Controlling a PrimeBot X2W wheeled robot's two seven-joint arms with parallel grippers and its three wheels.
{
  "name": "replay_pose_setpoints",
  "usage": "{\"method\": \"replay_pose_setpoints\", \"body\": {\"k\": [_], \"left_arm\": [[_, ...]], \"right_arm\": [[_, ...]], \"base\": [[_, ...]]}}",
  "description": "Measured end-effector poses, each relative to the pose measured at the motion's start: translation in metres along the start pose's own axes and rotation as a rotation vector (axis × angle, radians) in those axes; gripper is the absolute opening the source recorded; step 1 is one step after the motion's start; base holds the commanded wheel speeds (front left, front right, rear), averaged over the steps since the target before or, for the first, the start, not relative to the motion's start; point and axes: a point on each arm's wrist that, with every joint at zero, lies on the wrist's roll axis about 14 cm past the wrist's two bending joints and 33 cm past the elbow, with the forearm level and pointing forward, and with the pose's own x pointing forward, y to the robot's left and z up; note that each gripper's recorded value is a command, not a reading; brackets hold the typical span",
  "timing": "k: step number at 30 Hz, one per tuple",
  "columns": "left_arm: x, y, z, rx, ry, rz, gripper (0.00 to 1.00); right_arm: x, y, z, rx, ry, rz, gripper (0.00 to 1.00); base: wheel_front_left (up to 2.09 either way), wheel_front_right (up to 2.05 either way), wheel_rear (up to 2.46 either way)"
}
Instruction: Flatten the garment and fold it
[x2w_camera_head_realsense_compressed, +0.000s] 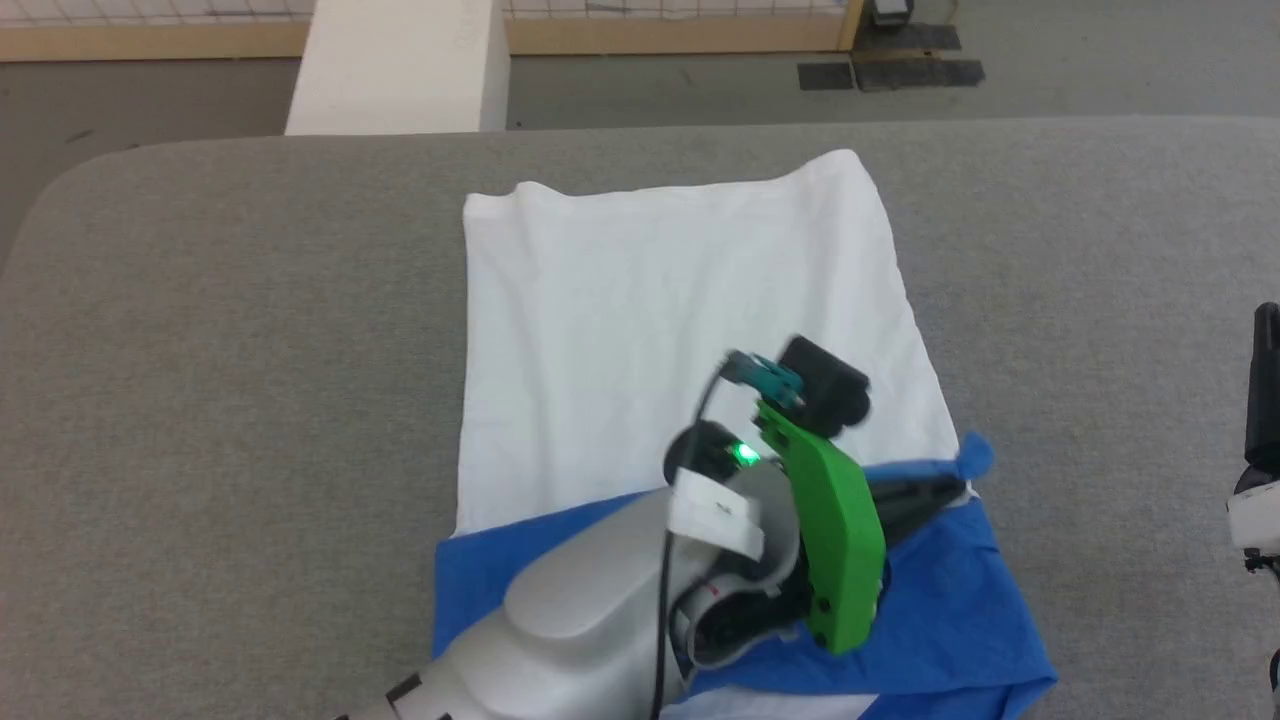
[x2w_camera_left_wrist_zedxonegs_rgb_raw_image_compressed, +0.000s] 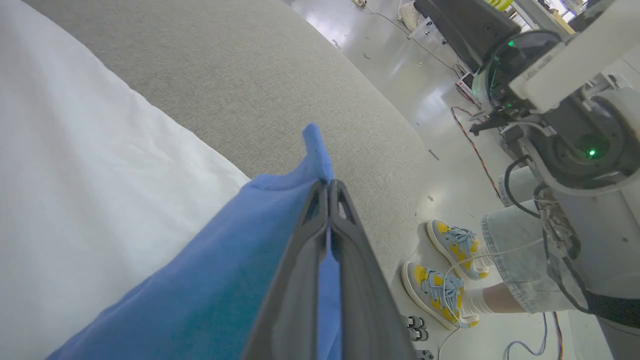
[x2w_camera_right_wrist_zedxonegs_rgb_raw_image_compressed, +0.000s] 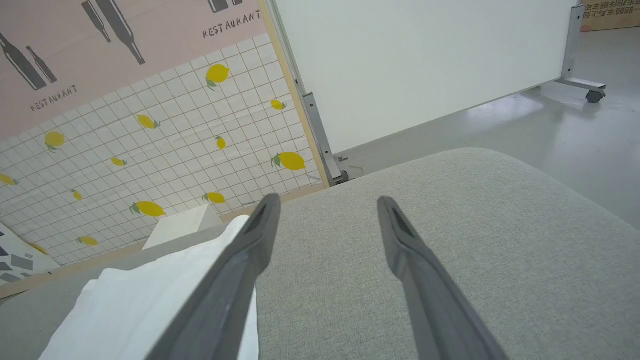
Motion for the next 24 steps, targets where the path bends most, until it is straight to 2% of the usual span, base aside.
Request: {"method": "replay_pose_setpoints", "body": {"k": [6,10,11,12,13,19,24], "left_arm": [[0.011,-0.009,-0.062,-0.015,0.193,-0.053,0.00],[0.011,-0.012,-0.083,-0.017,0.259,-0.066,0.00],[0.011,-0.011,-0.085,-0.016,0.265,-0.065,0.12],[0.011,-0.012,-0.085,-0.023,0.263,-0.067,0.67],[0.010,-0.013,-0.085,-0.030,0.264,-0.069,1.00],[0.009,-0.019,-0.073,-0.076,0.222,-0.076,1.00],[0.008,-0.001,-0.004,-0.048,-0.009,-0.013,1.00]], "right_arm": [[0.000,-0.009,-0.004,-0.007,0.013,-0.026,1.00],[0.001,-0.011,-0.007,-0.009,0.021,-0.034,1.00],[0.001,-0.011,-0.008,-0.009,0.021,-0.034,1.00],[0.001,-0.011,-0.008,-0.009,0.021,-0.033,1.00],[0.001,-0.010,-0.007,-0.008,0.021,-0.032,1.00],[0.001,-0.006,-0.005,-0.001,0.014,-0.018,1.00],[0.002,0.002,0.000,0.002,0.001,0.005,1.00]], "base": [[0.00,0.00,0.00],[0.00,0.00,0.00],[0.00,0.00,0.00],[0.00,0.00,0.00],[0.00,0.00,0.00],[0.00,0.00,0.00],[0.00,0.00,0.00]]}}
